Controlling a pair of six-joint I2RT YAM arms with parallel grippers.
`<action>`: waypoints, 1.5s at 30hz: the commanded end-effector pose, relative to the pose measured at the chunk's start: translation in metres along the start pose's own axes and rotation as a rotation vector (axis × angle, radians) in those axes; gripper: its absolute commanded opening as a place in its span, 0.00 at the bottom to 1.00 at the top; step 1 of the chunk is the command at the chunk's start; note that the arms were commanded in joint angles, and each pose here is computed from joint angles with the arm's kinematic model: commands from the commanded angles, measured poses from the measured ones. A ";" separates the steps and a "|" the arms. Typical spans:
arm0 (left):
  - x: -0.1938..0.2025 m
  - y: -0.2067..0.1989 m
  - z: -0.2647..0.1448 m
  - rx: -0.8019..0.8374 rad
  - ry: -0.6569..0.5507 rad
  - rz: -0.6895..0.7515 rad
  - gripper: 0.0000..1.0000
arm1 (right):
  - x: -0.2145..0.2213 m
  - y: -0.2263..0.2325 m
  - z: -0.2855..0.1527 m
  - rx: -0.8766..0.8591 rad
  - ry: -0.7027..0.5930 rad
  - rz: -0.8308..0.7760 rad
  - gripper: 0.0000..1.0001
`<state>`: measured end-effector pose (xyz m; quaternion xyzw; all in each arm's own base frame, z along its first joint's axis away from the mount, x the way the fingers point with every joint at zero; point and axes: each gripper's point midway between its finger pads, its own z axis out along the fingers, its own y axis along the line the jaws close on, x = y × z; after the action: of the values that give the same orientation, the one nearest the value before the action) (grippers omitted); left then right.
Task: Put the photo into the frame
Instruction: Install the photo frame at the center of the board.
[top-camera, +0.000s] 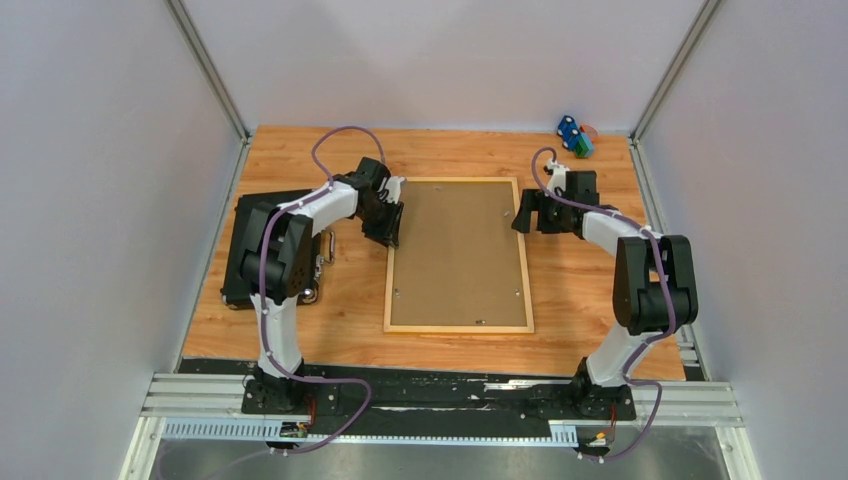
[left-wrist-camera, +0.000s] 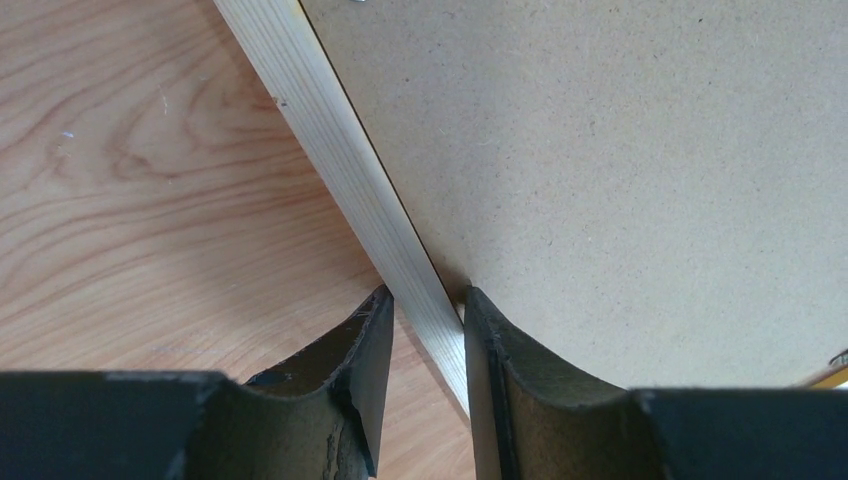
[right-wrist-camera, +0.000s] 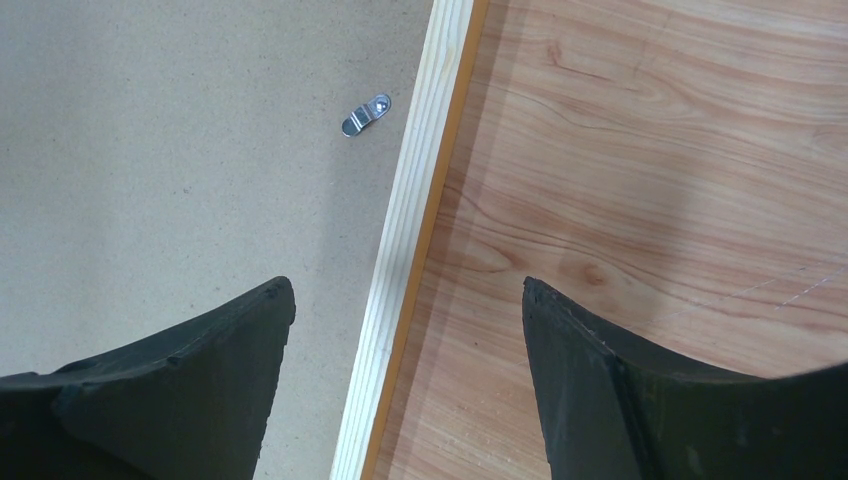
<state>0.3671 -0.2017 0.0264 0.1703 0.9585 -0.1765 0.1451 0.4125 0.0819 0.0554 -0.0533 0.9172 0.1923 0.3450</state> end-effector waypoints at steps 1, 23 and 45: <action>0.000 -0.003 -0.012 0.006 -0.017 -0.006 0.39 | -0.022 0.003 0.003 -0.005 -0.042 -0.023 0.82; -0.004 -0.005 -0.016 0.009 -0.037 -0.001 0.39 | -0.045 -0.011 0.056 0.100 0.047 0.070 0.77; -0.005 -0.004 -0.017 0.004 -0.035 0.003 0.40 | -0.034 -0.004 0.069 0.201 0.088 -0.021 0.72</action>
<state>0.3663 -0.2025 0.0274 0.1689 0.9576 -0.1802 0.1484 0.4772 0.1067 0.0308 -0.0327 0.9424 0.1167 0.3118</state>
